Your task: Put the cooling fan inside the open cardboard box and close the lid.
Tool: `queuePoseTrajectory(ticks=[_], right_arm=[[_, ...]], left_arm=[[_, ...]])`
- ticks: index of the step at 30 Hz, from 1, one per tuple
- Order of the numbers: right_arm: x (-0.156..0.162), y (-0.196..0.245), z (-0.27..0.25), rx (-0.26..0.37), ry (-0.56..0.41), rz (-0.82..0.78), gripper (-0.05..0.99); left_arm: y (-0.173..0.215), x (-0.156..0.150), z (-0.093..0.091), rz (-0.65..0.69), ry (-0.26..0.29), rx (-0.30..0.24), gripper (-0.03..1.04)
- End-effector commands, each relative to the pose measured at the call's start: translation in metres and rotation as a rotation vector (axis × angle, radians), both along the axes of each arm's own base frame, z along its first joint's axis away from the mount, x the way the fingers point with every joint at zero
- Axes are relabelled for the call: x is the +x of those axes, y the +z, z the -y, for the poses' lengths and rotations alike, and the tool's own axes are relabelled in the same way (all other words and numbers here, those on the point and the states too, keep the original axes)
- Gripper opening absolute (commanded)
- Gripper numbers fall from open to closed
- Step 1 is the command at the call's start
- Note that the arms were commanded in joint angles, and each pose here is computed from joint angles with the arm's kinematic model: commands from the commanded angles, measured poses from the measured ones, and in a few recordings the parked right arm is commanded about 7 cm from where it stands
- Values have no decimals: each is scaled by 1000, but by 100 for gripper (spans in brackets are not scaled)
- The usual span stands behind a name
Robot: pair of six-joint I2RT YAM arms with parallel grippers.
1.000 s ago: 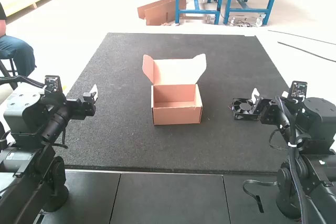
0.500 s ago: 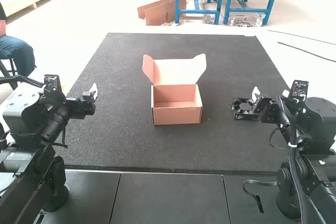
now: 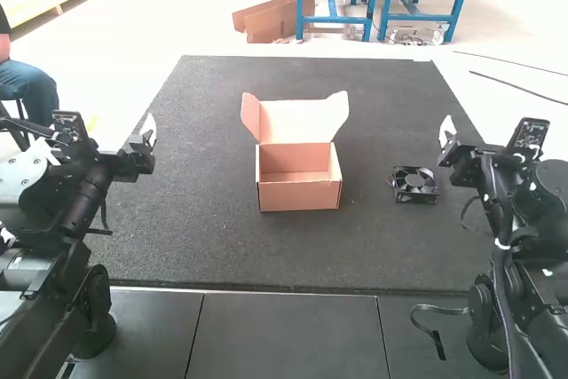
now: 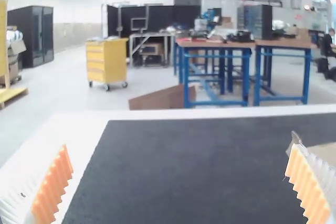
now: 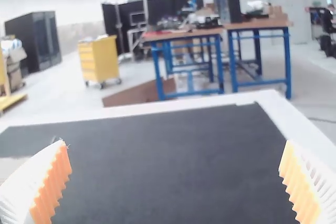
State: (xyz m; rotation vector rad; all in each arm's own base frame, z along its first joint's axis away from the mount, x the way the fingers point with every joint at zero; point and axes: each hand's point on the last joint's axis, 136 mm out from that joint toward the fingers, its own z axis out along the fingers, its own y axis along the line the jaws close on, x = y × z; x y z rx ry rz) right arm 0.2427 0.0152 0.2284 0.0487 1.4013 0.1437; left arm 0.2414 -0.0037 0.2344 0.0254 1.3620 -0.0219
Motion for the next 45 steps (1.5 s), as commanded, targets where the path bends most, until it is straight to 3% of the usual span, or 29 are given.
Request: queuePoseTrajectory(ticks=[1, 10, 18, 21, 24, 27, 29, 38, 45], right_arm=[[0, 35, 7, 9, -34, 31, 91], [32, 60, 14, 9, -91, -145, 91], [68, 52, 14, 29, -113, -547, 91], [72, 47, 5, 6, -66, -664, 91], [74, 75, 3, 75, -64, -623, 91], [77, 96, 2, 76, -58, -583, 90], [79, 70, 3, 21, -61, -708, 90], [63, -8, 13, -105, -51, -1084, 90], [52, -58, 33, -108, -25, -1278, 90]], left_arm=[[38, -4, -1, 43, 9, 6, 96], [66, 27, -5, -66, 25, 1, 96], [80, 51, -5, -281, 22, -5, 96], [81, 58, -17, -370, 85, -10, 96], [80, 59, -16, -454, 82, -6, 97], [69, 57, -20, -537, 105, -2, 97], [58, 54, -26, -587, 145, 4, 97], [35, 44, -21, -691, 123, 21, 97], [33, 45, -2, -699, 58, 42, 97]])
